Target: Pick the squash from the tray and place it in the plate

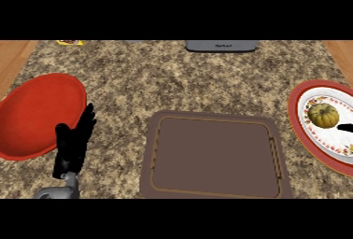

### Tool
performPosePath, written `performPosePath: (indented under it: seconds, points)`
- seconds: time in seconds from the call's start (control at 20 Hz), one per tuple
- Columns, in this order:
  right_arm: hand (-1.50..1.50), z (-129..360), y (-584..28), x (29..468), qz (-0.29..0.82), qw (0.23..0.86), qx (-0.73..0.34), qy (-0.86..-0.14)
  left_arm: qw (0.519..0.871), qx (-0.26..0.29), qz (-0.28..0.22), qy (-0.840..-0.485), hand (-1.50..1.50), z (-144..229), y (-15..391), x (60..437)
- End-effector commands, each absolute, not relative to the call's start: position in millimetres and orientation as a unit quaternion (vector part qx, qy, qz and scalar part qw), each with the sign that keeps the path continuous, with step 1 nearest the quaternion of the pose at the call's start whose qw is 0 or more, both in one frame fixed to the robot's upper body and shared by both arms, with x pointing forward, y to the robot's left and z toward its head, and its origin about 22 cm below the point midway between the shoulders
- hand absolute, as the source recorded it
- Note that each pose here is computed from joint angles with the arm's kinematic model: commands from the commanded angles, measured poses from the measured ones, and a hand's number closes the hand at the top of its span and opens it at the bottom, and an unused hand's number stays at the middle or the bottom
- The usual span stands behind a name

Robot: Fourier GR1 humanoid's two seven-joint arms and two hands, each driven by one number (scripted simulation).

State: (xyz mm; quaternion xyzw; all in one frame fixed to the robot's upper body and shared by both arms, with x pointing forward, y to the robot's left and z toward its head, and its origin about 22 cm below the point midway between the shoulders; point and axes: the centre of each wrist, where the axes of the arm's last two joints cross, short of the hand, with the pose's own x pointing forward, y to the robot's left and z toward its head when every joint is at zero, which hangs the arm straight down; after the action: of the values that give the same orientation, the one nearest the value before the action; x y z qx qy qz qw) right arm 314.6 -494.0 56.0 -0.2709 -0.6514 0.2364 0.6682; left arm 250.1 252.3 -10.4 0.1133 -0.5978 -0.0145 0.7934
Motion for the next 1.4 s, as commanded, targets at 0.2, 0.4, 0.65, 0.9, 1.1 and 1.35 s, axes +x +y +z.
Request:
performPosePath:
  seconds: [0.2, 0.4, 0.65, 0.9, 1.1, 1.35]
  points:
    - [-1.5, 56.8, -541.8, 273.0, 0.074, 0.66, -0.166, -0.729, 0.793, 0.111, -0.017, -0.599, 0.0, -10.1, 243.0, 252.6]
    - [-1.5, 64.1, -551.5, 269.3, 0.077, 0.665, -0.144, -0.729, 0.788, 0.109, -0.024, -0.605, 0.0, -9.0, 238.9, 256.4]
    - [-1.5, 50.2, -562.3, 244.1, 0.072, 0.652, -0.127, -0.744, 0.791, 0.113, -0.018, -0.601, 0.0, -13.8, 246.8, 235.6]
    - [-1.5, 29.7, -536.9, 261.3, 0.083, 0.64, -0.128, -0.753, 0.787, 0.111, -0.015, -0.607, 0.0, -8.4, 251.5, 249.0]
    - [-1.5, 27.1, -538.6, 258.7, 0.094, 0.647, -0.147, -0.742, 0.791, 0.105, -0.017, -0.603, 0.0, -0.5, 237.6, 244.9]
    - [-1.5, 3.4, -529.0, 251.8, 0.095, 0.663, -0.187, -0.719, 0.789, 0.109, -0.017, -0.604, 0.0, -3.3, 250.1, 248.2]
